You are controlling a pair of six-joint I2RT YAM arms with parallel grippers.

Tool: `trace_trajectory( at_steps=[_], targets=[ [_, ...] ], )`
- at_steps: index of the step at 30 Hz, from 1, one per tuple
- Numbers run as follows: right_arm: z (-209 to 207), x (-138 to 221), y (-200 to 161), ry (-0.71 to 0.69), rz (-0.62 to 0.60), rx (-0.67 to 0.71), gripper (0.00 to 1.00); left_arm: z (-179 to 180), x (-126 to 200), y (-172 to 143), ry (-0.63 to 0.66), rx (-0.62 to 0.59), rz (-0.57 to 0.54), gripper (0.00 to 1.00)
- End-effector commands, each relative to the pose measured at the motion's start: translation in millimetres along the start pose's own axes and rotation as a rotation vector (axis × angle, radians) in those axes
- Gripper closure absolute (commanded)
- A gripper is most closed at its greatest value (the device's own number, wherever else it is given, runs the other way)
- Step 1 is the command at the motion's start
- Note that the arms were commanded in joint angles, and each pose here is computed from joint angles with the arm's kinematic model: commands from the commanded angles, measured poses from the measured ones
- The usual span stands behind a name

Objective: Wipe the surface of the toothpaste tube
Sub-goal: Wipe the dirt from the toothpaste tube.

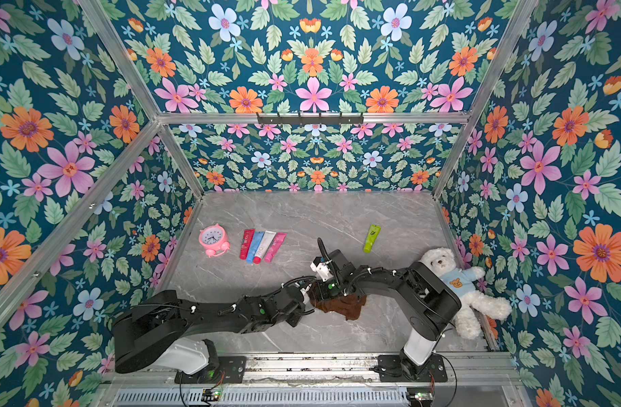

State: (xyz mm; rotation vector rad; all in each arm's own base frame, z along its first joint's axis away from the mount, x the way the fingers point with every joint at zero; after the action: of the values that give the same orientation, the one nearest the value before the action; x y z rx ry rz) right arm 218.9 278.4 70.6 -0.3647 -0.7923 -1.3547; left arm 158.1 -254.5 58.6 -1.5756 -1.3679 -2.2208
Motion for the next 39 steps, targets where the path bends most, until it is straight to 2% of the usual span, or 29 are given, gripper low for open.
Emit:
trace_trajectory(
  at_steps=[1, 5, 9, 11, 15, 19, 25, 31, 34, 39],
  targets=[
    [-4.2, 0.4, 1.3, 0.001, 0.008, -0.046, 1.00, -0.7, 0.2, 2.1, -0.008, -0.016, -0.011, 1.00],
    [-44.0, 12.8, 21.9, -0.068, -0.051, -0.145, 1.00, 0.0, 3.8, 2.4, -0.013, -0.013, -0.028, 1.00],
    [-68.1, 31.9, 42.1, -0.175, -0.107, -0.181, 1.00, 0.2, 3.3, 1.6, -0.011, -0.012, -0.024, 1.00],
    [-64.7, 39.9, 52.1, -0.186, -0.130, -0.166, 1.00, 0.5, 2.8, 1.6, -0.006, -0.013, -0.020, 1.00],
    [-38.3, 43.3, 61.0, -0.100, -0.136, -0.111, 1.00, 1.2, 3.4, 1.6, -0.003, -0.008, -0.023, 1.00],
    [-22.7, 30.6, 57.6, -0.114, -0.094, -0.059, 1.00, 0.8, 3.4, 2.2, -0.006, -0.011, -0.025, 1.00],
    [-36.8, 6.2, 45.9, -0.127, -0.035, -0.095, 1.00, 0.4, 2.8, 2.0, -0.008, -0.013, -0.023, 1.00],
    [-3.7, 3.5, 22.8, 0.024, 0.007, -0.091, 1.00, 3.2, 5.7, 2.5, 0.007, -0.006, -0.038, 1.00],
    [7.4, 1.9, 9.8, 0.053, 0.036, -0.083, 1.00, 3.8, 6.4, 2.7, 0.010, -0.004, -0.043, 1.00],
    [-11.3, -3.0, 9.4, 0.010, 0.029, -0.114, 1.00, 2.7, 5.4, 3.3, 0.007, -0.008, -0.038, 1.00]
  ],
)
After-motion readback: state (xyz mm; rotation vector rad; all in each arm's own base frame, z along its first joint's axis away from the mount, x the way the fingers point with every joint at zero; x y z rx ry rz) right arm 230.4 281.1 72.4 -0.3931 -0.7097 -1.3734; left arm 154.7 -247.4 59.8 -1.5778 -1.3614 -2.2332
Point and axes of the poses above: each gripper's point midway between its finger pads, its own x axis back along the fingers, its own z axis along the line the jaws close on, y = z × x, the point moved 5 cm from there along x, back along the fingers, and after that the axes turned 6 degrees about -x, right-handed, at the moved point
